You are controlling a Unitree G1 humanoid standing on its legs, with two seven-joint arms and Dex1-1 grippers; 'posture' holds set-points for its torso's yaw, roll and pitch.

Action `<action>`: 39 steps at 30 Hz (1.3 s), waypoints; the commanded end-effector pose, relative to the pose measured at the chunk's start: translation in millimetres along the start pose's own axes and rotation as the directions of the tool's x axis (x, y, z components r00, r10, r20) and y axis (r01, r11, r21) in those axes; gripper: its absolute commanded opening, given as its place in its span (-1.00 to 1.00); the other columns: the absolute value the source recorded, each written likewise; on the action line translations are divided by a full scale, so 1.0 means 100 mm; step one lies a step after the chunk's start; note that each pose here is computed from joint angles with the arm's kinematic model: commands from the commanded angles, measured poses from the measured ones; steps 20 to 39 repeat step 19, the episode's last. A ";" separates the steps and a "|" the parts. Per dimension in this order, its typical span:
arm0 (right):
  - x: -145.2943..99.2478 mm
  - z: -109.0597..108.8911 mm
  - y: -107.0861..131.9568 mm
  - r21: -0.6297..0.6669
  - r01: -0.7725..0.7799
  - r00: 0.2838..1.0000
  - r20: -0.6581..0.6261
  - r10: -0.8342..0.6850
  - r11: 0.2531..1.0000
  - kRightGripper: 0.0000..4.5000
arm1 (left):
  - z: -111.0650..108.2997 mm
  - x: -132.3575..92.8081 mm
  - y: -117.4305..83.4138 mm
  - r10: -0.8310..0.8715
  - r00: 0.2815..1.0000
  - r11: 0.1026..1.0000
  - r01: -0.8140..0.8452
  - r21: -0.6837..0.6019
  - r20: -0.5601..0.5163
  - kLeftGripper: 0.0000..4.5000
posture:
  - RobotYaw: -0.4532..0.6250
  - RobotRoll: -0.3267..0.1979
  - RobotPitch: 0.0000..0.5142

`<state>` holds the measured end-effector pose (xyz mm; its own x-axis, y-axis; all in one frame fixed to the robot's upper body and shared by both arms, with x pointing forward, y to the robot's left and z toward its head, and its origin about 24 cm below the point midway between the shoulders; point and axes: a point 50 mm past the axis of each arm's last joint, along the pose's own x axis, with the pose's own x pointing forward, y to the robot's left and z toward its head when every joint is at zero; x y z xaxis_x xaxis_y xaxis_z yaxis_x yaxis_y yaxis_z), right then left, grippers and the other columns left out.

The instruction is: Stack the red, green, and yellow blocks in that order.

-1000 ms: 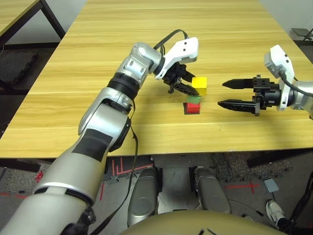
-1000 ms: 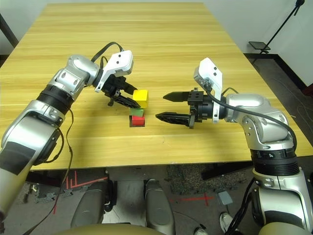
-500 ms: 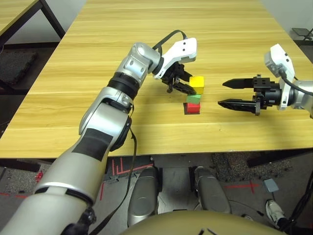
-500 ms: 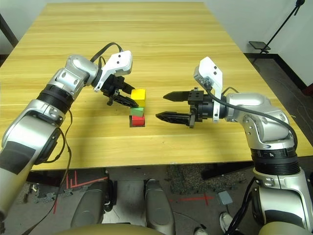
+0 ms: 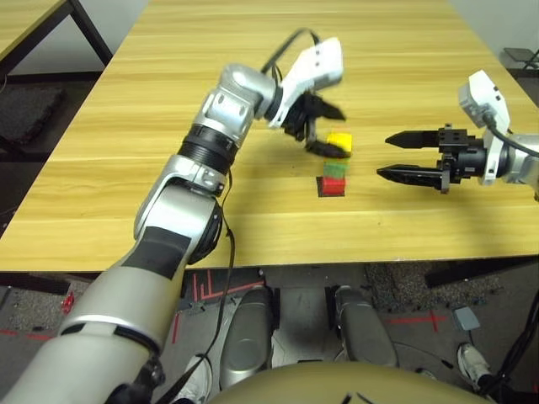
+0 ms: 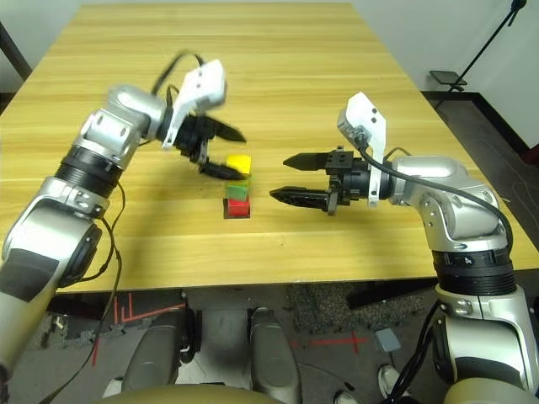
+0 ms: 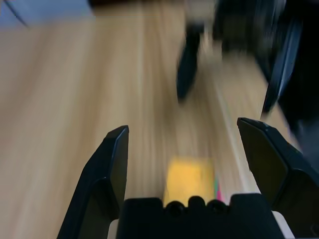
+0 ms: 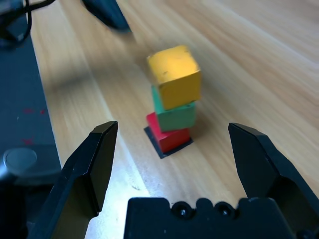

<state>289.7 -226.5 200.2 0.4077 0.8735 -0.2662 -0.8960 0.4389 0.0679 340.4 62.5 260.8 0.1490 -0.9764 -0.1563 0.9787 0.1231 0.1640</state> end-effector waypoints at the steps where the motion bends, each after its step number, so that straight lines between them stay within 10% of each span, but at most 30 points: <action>1: -0.31 0.03 -0.21 0.096 0.194 0.978 0.061 -0.200 0.976 1.00 | 0.11 -0.34 -0.13 0.224 0.949 0.971 -0.197 -0.138 0.220 0.98 | 0.16 -0.23 -0.83; 10: -0.81 -0.51 -0.93 0.154 0.798 0.525 0.298 -0.797 0.583 1.00 | -0.93 -1.25 -0.37 0.915 0.387 0.401 -0.857 -0.323 0.110 0.98 | 0.17 -0.20 -0.70; 19: -0.90 -0.93 -0.96 0.185 0.864 0.432 0.208 -0.878 0.469 1.00 | -1.51 -1.40 -0.61 0.998 0.060 0.067 -0.967 -0.246 0.036 0.98 | 0.18 -0.28 -0.58; 39: -0.90 -0.93 -0.96 0.185 0.864 0.432 0.208 -0.878 0.469 1.00 | -1.51 -1.40 -0.61 0.998 0.060 0.067 -0.967 -0.246 0.036 0.98 | 0.18 -0.28 -0.58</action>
